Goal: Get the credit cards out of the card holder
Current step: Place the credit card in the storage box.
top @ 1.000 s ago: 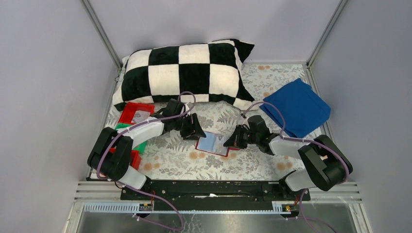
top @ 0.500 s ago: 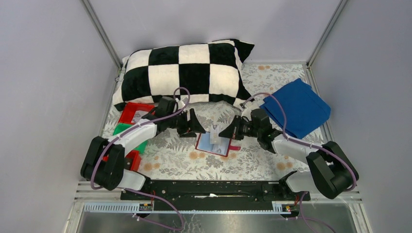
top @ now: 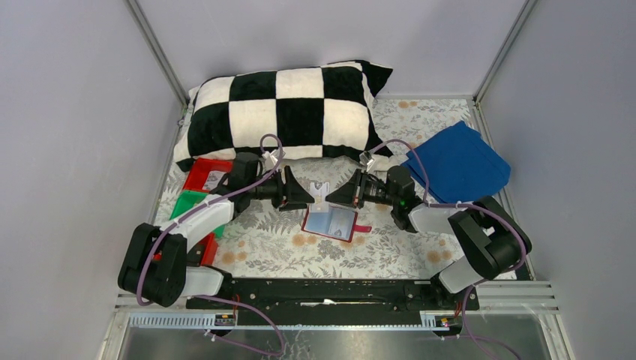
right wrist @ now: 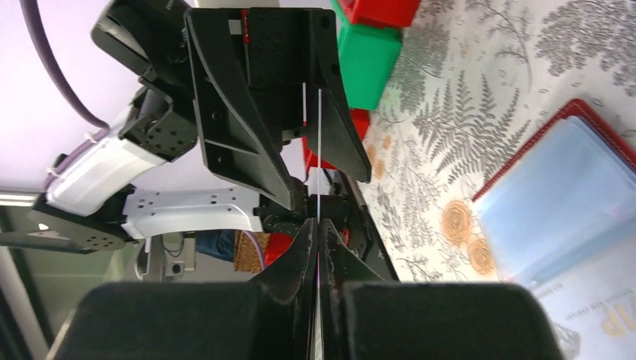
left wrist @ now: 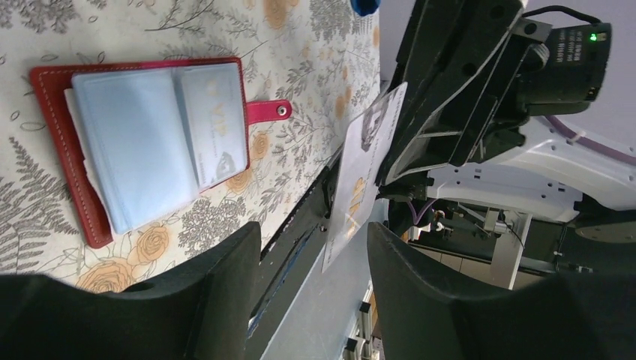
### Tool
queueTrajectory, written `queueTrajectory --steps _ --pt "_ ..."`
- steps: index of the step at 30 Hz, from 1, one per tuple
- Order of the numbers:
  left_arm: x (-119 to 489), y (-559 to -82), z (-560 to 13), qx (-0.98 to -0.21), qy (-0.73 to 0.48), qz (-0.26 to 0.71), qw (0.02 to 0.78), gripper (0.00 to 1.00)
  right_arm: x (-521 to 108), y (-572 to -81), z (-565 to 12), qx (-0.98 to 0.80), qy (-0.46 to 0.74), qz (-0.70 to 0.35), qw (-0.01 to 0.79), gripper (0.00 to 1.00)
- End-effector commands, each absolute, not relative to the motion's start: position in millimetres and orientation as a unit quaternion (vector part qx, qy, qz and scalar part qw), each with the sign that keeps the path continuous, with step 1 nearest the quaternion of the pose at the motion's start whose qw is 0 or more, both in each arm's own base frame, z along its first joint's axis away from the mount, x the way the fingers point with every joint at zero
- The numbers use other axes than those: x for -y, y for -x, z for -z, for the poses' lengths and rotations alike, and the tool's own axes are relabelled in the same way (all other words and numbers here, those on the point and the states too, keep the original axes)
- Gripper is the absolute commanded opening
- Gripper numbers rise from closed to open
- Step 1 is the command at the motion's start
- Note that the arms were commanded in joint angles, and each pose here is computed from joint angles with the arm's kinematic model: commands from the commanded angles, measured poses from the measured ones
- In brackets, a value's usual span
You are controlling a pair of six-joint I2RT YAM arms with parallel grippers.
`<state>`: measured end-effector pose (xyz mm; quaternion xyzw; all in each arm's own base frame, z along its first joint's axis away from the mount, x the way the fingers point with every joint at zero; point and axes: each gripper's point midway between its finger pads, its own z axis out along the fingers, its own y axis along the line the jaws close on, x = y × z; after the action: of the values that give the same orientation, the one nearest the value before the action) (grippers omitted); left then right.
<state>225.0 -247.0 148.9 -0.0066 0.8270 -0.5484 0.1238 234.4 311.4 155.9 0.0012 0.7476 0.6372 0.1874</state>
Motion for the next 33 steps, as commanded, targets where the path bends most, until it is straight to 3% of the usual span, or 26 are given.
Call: queueTrajectory --steps 1,5,11,14,18,20,21,22,23,24,27,33 --pt "250.1 -228.0 -172.7 -0.802 -0.021 0.577 0.154 0.57 -317.5 -229.8 -189.1 -0.696 0.024 -0.691 0.194 0.00" --pt "251.4 -231.5 -174.0 -0.800 -0.015 0.580 0.154 0.51 -321.8 -227.1 -187.0 -0.693 0.023 -0.697 0.183 0.00" --pt "252.4 -238.2 -175.1 -0.799 0.001 0.580 0.159 0.23 -326.3 -223.5 -179.7 -0.697 0.023 -0.696 0.171 0.00" --pt "253.0 -240.0 -175.3 -0.798 0.007 0.581 0.158 0.01 -327.4 -221.9 -177.8 -0.698 0.024 -0.696 0.166 0.00" --pt "251.5 -243.8 -178.7 -0.799 0.015 0.577 0.166 0.00 -327.5 -222.7 -172.7 -0.705 0.017 -0.691 0.159 0.00" --pt "247.0 -247.1 -179.5 -0.805 0.025 0.567 0.171 0.00 -327.0 -223.9 -171.0 -0.709 0.012 -0.686 0.160 0.13" --pt "244.2 -249.6 -181.1 -0.807 0.029 0.563 0.177 0.00 -326.7 -224.9 -171.3 -0.711 0.008 -0.684 0.163 0.26" --pt "241.3 -252.0 -183.5 -0.808 0.033 0.558 0.184 0.00 -326.0 -226.3 -170.5 -0.714 0.004 -0.681 0.165 0.49" --pt "237.5 -255.0 -185.1 -0.811 0.040 0.551 0.191 0.00 -324.9 -228.7 -170.1 -0.718 0.001 -0.676 0.168 0.62" --pt "232.6 -259.5 -187.0 -0.814 0.047 0.542 0.202 0.00 -322.4 -230.4 -170.2 -0.721 -0.002 -0.672 0.172 0.69" --pt "212.0 -273.5 -190.5 -0.830 0.079 0.501 0.232 0.00 -310.1 -240.5 -162.2 -0.740 -0.018 -0.644 0.194 0.82" --pt "153.8 -305.2 -205.2 -0.839 0.190 0.385 0.335 0.00 -285.4 -256.5 -145.1 -0.799 -0.028 -0.549 0.244 0.88"
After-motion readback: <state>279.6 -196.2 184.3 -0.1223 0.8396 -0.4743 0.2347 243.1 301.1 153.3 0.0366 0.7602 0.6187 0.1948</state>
